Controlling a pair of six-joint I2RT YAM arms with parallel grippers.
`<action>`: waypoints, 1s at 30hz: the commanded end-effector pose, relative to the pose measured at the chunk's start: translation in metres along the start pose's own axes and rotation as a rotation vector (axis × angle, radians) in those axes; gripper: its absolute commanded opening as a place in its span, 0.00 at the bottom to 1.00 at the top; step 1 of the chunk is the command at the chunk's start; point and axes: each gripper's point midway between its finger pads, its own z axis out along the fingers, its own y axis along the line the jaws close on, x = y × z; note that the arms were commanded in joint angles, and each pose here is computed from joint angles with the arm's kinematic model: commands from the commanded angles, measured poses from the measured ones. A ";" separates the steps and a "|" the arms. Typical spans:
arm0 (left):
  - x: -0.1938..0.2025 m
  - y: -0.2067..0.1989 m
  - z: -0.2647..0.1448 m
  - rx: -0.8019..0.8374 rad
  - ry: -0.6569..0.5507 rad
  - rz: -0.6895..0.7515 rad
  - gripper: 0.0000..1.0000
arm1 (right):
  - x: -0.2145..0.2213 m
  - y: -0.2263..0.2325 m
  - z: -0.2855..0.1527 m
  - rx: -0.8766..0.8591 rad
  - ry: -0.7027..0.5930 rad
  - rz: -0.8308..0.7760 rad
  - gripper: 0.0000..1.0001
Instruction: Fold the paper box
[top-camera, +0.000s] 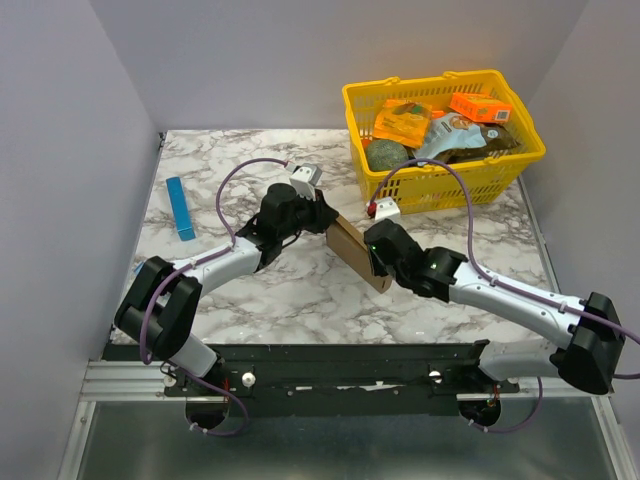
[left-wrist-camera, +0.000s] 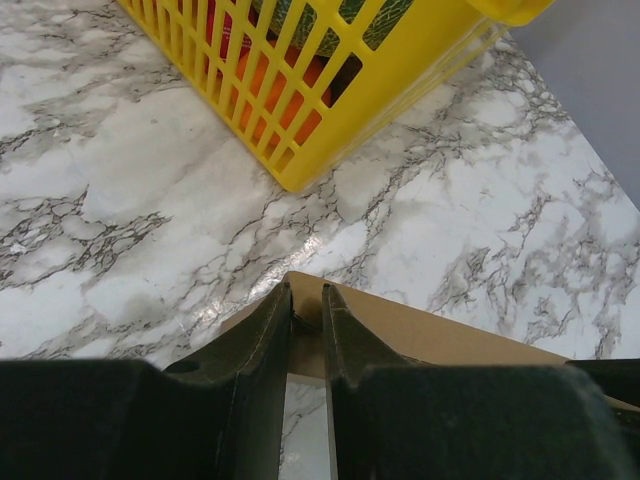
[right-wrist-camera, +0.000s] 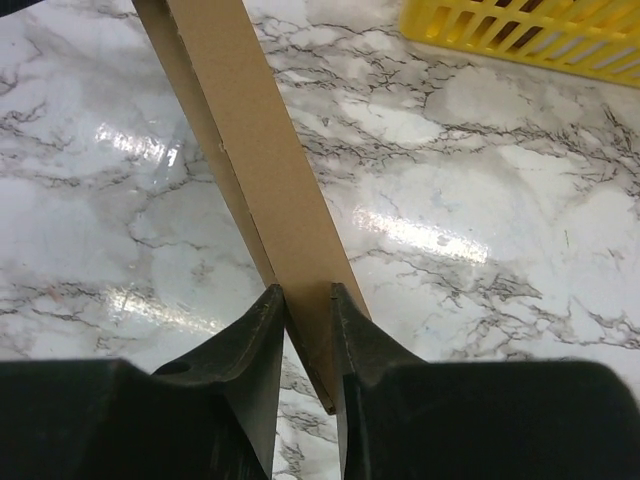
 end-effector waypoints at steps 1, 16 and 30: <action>0.074 0.033 -0.009 -0.133 0.231 -0.034 0.25 | 0.066 0.009 0.002 -0.015 0.207 0.064 0.38; 0.086 0.038 -0.012 -0.139 0.236 -0.032 0.25 | 0.123 -0.006 0.000 0.101 0.286 0.159 0.49; 0.105 0.038 -0.015 -0.127 0.284 0.030 0.20 | 0.040 0.002 -0.053 -0.040 0.125 0.238 0.41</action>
